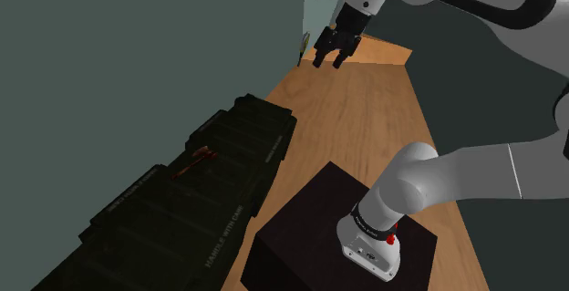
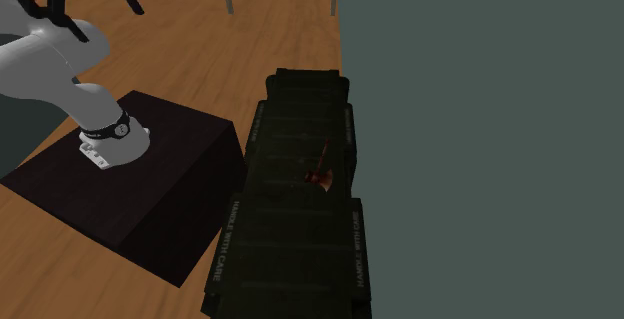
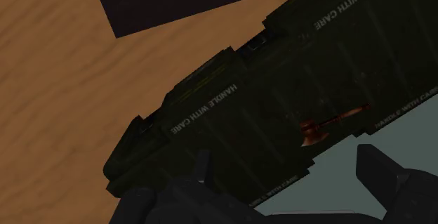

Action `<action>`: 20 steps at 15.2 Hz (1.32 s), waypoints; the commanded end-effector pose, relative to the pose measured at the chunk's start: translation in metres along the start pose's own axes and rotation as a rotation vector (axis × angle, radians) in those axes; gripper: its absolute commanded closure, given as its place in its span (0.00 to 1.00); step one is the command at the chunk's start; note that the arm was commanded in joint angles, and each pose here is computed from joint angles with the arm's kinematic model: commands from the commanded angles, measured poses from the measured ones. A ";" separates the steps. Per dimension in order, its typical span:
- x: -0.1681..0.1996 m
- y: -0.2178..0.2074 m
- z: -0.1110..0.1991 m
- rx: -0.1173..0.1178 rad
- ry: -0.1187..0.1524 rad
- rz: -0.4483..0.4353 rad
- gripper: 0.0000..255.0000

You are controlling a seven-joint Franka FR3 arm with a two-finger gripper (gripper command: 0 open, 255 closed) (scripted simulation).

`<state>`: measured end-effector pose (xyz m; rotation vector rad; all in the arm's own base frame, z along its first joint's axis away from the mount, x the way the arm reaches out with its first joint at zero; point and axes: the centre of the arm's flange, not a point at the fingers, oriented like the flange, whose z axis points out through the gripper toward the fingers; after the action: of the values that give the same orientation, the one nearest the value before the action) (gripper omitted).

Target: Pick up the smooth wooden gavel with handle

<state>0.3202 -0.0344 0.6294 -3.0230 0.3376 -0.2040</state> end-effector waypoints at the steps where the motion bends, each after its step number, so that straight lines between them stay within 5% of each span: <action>1: 0.000 0.000 0.000 0.000 0.000 0.000 0.00; 20: 0.056 -0.150 0.203 -0.082 -0.085 0.486 0.00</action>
<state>0.4274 0.1086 0.4615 -2.9144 1.0260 -0.0327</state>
